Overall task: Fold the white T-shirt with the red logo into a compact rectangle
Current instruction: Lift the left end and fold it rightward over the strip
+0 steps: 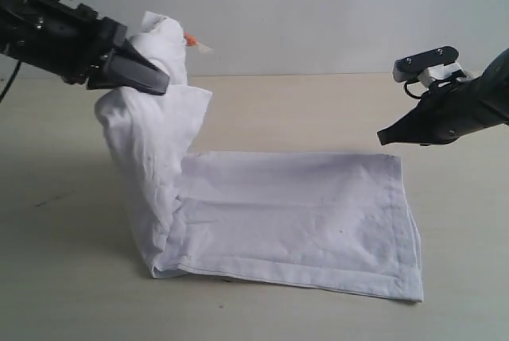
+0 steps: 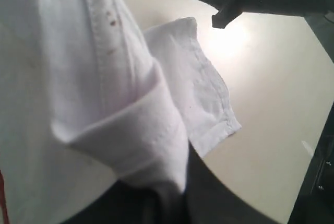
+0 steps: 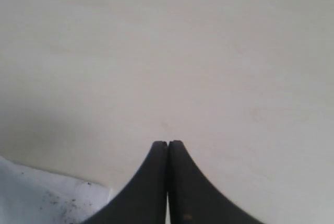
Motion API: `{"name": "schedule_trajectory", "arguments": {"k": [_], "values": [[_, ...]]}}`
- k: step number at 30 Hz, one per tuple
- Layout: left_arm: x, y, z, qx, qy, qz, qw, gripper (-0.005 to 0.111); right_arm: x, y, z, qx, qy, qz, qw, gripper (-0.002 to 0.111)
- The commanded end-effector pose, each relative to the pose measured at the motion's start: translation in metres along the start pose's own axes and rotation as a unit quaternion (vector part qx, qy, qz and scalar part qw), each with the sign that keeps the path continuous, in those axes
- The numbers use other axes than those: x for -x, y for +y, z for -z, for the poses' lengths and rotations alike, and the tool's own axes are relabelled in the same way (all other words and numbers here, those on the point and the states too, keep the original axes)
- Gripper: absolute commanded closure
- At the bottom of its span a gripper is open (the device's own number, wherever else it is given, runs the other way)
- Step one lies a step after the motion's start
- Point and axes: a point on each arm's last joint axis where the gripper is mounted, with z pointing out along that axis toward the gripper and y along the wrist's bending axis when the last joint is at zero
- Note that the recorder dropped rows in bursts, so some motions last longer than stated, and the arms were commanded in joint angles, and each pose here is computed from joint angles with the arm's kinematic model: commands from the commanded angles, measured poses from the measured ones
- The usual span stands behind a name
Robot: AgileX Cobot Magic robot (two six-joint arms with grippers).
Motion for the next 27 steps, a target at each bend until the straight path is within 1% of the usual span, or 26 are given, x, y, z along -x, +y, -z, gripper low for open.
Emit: {"name": "schedule_trajectory", "arguments": {"k": [1,2,5,9,12,16,17,19,20,22,23,24,25,27], "values": [[0.013,-0.036,-0.027,-0.001,-0.049,-0.024,0.999,0.107,0.001,0.0,0.002,0.007,0.002,-0.004,1.0,0.108],[0.014,-0.044,-0.034,-0.001,-0.057,-0.028,0.998,0.107,0.001,0.0,0.002,0.009,0.005,-0.004,1.0,0.108],[0.016,-0.055,-0.049,-0.005,-0.064,-0.029,0.998,0.107,-0.001,0.002,0.003,0.018,0.013,-0.003,1.0,0.108],[0.023,-0.072,-0.083,-0.047,-0.056,-0.025,0.997,0.107,-0.001,0.003,0.003,0.022,0.016,-0.003,1.0,0.108],[0.026,-0.086,-0.104,-0.066,-0.044,-0.04,0.996,0.107,-0.001,0.003,0.003,0.022,0.017,-0.003,1.0,0.108],[0.026,-0.101,-0.13,-0.088,-0.026,-0.042,0.995,0.106,-0.001,0.002,0.003,0.019,0.014,-0.003,1.0,0.108],[0.025,-0.106,-0.136,-0.094,-0.021,-0.049,0.994,0.102,0.0,0.002,0.003,0.016,0.011,-0.003,1.0,0.108],[0.025,-0.112,-0.141,-0.103,-0.016,-0.056,0.993,0.088,0.001,0.0,0.002,0.006,0.002,-0.003,1.0,0.108],[0.024,-0.116,-0.143,-0.111,-0.011,-0.06,0.992,0.073,0.002,-0.001,0.002,0.0,-0.004,-0.005,1.0,0.108],[0.027,-0.121,-0.141,-0.121,-0.01,-0.065,0.99,0.048,0.005,-0.004,0.003,-0.014,-0.017,-0.018,1.0,0.108],[0.028,-0.124,-0.139,-0.129,-0.008,-0.07,0.989,0.031,0.005,-0.006,0.003,-0.02,-0.021,-0.029,0.999,0.108],[0.029,-0.125,-0.138,-0.134,-0.003,-0.077,0.988,0.023,0.006,-0.009,0.003,-0.027,-0.026,-0.037,0.999,0.108],[0.031,-0.126,-0.135,-0.137,0.002,-0.086,0.987,0.018,0.006,-0.013,0.003,-0.033,-0.029,-0.041,0.998,0.108],[0.035,-0.127,-0.129,-0.14,0.007,-0.103,0.985,0.019,0.005,-0.02,0.004,-0.041,-0.031,-0.047,0.998,0.108]]}}
